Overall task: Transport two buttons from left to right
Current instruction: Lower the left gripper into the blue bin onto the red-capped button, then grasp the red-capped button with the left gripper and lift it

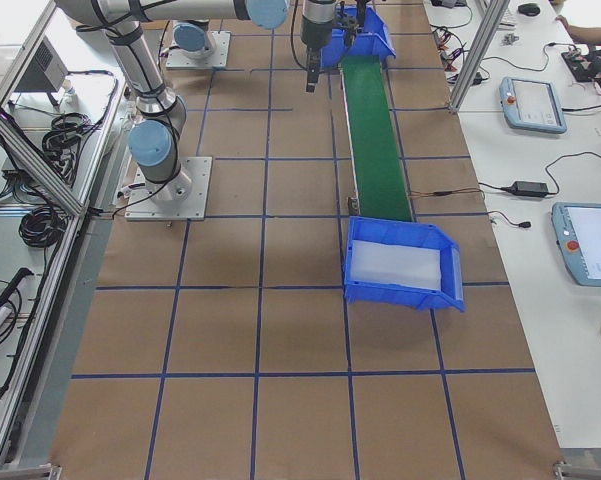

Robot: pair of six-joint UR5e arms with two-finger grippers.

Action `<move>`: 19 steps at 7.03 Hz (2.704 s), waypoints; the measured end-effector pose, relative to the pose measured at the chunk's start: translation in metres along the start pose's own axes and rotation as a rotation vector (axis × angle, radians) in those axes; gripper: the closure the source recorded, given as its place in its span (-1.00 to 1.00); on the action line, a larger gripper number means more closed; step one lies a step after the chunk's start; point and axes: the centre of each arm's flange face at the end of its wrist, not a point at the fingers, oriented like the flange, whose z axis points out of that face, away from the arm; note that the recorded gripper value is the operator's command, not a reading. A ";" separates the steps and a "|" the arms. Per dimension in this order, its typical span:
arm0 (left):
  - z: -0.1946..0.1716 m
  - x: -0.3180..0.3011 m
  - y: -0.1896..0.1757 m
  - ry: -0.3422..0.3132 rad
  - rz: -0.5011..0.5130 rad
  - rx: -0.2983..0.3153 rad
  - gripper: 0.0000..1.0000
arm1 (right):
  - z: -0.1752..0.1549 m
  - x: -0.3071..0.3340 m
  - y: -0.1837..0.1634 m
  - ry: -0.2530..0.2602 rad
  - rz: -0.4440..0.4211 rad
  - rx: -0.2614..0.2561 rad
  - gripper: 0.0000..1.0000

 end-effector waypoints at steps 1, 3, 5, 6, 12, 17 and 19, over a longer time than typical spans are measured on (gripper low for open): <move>0.004 0.000 -0.001 0.011 -0.002 -0.003 -1.00 | 0.000 0.000 0.000 0.000 0.000 0.001 -1.00; 0.008 -0.002 -0.002 0.017 -0.004 -0.008 -1.00 | 0.000 0.000 -0.001 0.000 0.000 0.002 -1.00; 0.011 -0.002 -0.001 0.017 -0.009 -0.014 -1.00 | 0.000 0.000 0.000 0.000 0.000 0.004 -1.00; 0.013 -0.003 -0.002 0.017 -0.012 -0.014 -1.00 | 0.000 0.000 0.000 0.000 0.000 0.005 -1.00; 0.033 -0.004 -0.007 0.017 -0.021 -0.018 0.56 | 0.000 0.000 0.000 -0.001 0.000 0.005 -1.00; -0.007 -0.021 -0.001 0.005 -0.046 0.027 0.64 | 0.000 0.000 -0.001 0.000 -0.001 0.002 -1.00; -0.045 -0.013 0.010 -0.001 -0.060 0.036 0.64 | 0.000 0.000 -0.001 0.000 -0.002 0.002 -1.00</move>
